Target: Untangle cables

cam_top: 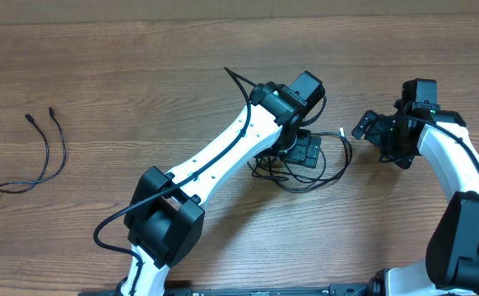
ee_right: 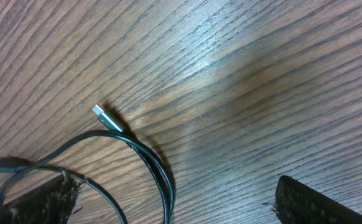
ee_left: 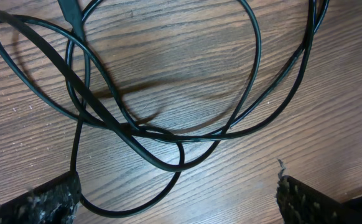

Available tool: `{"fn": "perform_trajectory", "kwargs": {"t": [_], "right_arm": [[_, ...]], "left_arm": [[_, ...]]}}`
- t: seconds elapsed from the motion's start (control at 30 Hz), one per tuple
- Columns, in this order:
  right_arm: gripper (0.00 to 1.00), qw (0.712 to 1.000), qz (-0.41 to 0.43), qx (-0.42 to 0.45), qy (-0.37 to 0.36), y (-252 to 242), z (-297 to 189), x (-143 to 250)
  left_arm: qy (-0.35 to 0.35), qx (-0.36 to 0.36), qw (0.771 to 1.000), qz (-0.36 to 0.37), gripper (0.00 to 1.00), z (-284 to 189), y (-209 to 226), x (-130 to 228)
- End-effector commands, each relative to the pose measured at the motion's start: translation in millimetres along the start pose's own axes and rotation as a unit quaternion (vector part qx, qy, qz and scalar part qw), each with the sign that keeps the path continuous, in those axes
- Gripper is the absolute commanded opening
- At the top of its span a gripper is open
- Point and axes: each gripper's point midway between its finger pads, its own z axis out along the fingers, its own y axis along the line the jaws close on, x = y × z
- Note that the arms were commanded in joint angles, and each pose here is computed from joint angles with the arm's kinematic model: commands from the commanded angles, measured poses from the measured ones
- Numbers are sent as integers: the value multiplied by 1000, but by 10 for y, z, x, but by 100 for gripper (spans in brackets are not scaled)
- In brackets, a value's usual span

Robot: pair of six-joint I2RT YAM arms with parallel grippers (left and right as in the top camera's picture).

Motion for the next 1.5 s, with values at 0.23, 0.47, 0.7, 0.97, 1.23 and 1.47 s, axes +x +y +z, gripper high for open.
{"fn": "perform_trajectory", "kwargs": {"t": [0.23, 0.47, 0.7, 0.97, 1.23, 1.47], "right_arm": [[100, 1000, 1, -6, -13, 42, -68, -69], [100, 1000, 1, -6, -13, 42, -68, -69], [100, 1000, -1, -14, -27, 78, -71, -138], [100, 984, -5, -170, 53, 602, -176, 145], [100, 981, -2, -177, 79, 614, -196, 263], [100, 984, -1, -164, 76, 565, -171, 261]], "left_arm": [[-3, -5, 1000, -6, 100, 7, 30, -12], [-5, -6, 1000, -6, 100, 7, 32, -21], [-14, -13, 1000, -5, 100, 5, 55, -58], [-24, -9, 1000, -4, 100, 4, 31, -109], [-5, -24, 998, -62, 99, 121, 70, 15], [-42, -61, 993, -97, 34, 266, 217, -74]]}}
